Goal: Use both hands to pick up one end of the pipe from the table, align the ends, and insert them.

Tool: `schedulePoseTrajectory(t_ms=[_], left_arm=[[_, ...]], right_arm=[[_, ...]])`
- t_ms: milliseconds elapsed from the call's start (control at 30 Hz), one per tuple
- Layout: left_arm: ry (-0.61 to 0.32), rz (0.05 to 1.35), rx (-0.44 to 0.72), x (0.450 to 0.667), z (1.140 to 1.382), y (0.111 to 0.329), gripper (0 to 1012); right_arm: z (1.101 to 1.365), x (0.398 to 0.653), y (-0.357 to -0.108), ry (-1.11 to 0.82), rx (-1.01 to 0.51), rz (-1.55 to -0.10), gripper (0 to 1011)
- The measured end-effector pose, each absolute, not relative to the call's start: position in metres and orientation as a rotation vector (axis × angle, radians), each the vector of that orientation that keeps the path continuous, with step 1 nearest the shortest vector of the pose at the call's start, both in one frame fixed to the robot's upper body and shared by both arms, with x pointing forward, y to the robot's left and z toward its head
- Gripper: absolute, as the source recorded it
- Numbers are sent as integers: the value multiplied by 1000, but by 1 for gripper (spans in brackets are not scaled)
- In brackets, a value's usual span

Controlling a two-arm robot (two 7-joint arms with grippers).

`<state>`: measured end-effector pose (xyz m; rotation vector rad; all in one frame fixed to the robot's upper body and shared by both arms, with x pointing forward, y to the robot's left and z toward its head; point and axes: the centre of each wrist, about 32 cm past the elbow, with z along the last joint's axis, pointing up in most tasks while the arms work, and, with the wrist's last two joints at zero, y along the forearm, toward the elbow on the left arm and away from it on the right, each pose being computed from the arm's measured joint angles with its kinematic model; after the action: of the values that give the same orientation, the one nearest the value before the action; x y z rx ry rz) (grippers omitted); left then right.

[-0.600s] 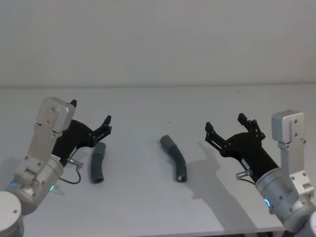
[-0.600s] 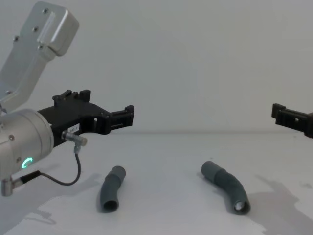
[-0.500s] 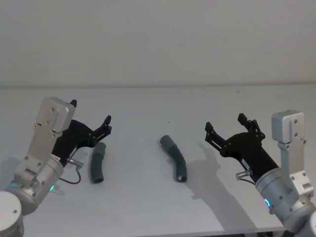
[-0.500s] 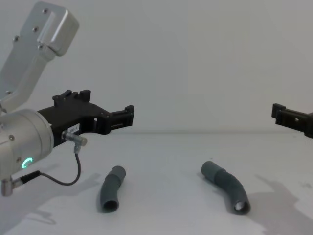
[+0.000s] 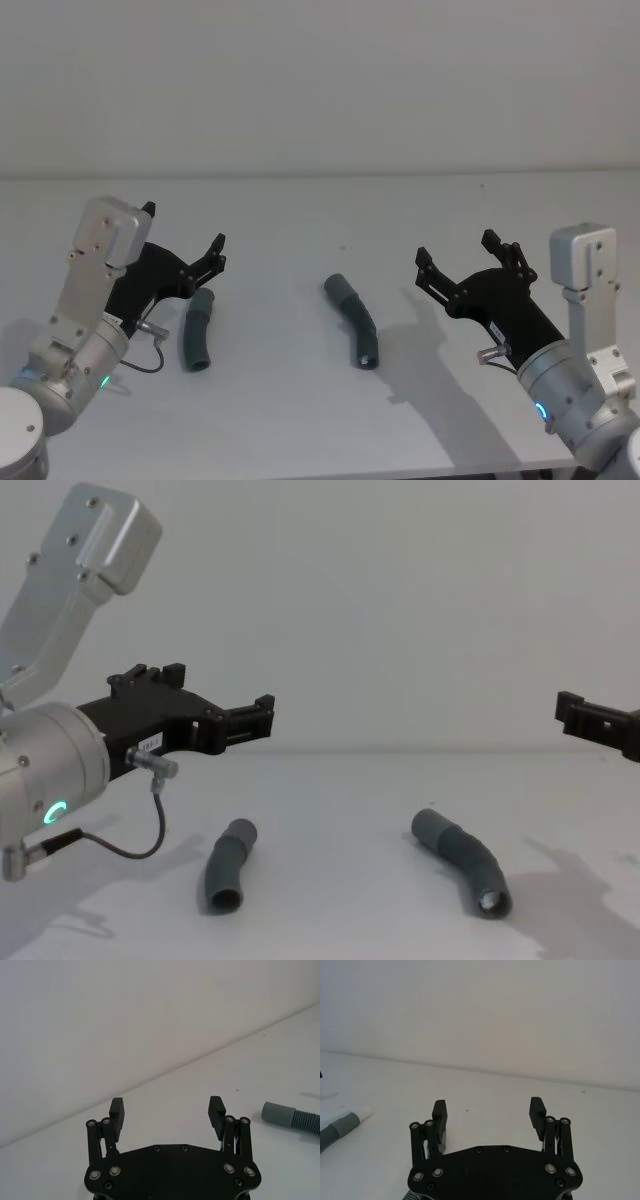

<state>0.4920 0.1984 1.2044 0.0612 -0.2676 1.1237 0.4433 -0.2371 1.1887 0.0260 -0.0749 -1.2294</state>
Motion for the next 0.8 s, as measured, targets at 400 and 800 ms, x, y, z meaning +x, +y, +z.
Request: schedulePoseTrajectory(t_ms=[400,800], left_arm=[[-268,1124,61,492,1204,198,1001],[-268,1124,61,492,1204,198,1001]], right_arm=[[1189,443,-237,-75,26,-1229,1000],[1189,443,-237,-75,26,-1229,1000]])
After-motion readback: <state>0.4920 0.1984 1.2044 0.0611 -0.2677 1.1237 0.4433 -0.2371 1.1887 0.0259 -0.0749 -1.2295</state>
